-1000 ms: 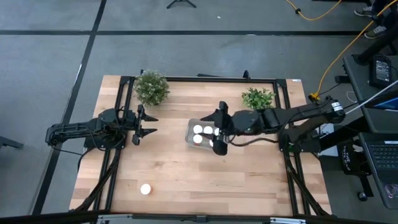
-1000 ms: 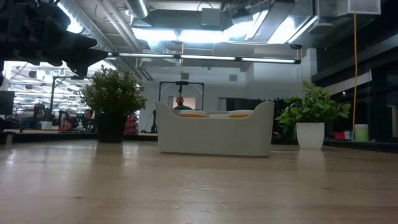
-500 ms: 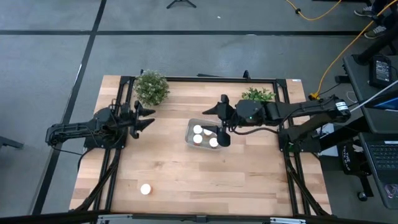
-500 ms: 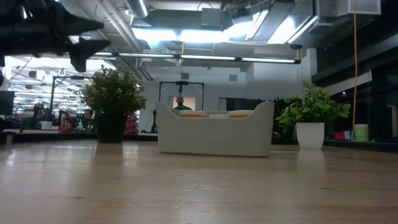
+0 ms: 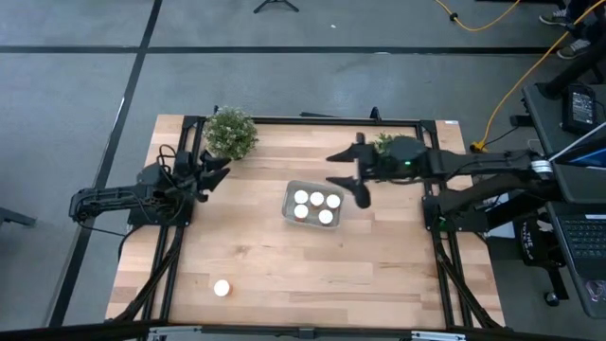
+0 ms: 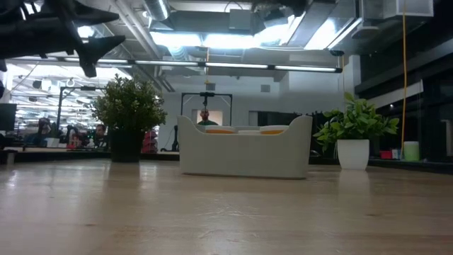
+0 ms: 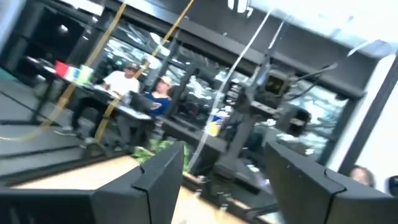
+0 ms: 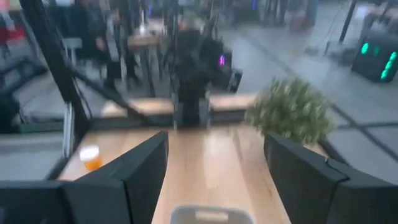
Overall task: Pick and place pill bottles into a basket
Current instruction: Put the orange pill bottle into the grey bin
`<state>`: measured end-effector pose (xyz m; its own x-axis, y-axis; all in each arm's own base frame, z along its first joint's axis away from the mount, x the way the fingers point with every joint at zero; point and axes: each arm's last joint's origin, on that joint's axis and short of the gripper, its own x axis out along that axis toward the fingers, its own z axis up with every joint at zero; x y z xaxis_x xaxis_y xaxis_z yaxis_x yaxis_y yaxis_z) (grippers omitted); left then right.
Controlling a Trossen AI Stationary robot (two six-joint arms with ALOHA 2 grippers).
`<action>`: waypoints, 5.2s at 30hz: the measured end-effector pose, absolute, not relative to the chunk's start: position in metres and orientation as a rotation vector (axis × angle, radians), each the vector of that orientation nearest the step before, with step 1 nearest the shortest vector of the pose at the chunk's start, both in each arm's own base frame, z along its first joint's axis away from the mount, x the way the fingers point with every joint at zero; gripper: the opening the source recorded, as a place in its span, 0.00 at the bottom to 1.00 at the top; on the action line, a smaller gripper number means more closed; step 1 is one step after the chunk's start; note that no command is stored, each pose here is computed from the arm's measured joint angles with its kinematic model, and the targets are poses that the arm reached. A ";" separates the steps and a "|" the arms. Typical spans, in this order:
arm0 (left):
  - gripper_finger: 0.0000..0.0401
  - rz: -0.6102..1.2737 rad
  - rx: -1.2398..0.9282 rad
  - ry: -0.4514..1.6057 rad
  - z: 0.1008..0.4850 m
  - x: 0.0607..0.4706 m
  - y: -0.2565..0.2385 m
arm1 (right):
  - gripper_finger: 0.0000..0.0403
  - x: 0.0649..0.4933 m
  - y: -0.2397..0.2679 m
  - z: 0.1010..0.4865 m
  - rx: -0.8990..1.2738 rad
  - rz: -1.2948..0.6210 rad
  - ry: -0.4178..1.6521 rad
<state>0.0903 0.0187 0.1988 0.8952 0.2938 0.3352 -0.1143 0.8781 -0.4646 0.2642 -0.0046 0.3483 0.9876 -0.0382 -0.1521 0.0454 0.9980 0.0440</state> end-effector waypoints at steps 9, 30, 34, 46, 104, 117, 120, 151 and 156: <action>0.54 0.174 -0.482 -0.504 0.207 0.087 0.018 | 0.66 0.225 -0.006 0.348 0.045 -0.079 0.100; 0.55 0.072 -0.296 -0.034 0.369 0.143 0.020 | 0.66 0.226 -0.014 0.342 -0.030 -0.093 0.160; 0.55 -0.003 -0.252 0.330 0.397 0.168 0.014 | 0.66 0.226 -0.014 0.341 -0.029 -0.093 0.170; 0.65 -0.151 -0.422 1.038 0.374 0.165 -0.057 | 0.66 0.226 -0.014 0.340 -0.107 -0.086 0.179; 0.90 0.211 -0.307 1.451 0.206 0.200 -0.252 | 0.66 0.225 -0.002 0.335 -0.055 0.048 0.232; 0.90 0.223 -0.288 1.467 0.186 0.206 -0.260 | 0.66 0.225 -0.002 0.333 -0.048 0.048 0.251; 0.89 0.238 -0.272 1.474 0.181 0.207 -0.261 | 0.66 0.225 -0.002 0.333 -0.047 0.048 0.252; 0.51 0.283 -0.151 1.501 0.178 0.209 -0.249 | 0.66 0.225 -0.002 0.333 -0.047 0.048 0.254; 0.49 0.297 -0.138 1.491 0.183 0.209 -0.244 | 0.66 0.225 -0.002 0.333 -0.047 0.048 0.254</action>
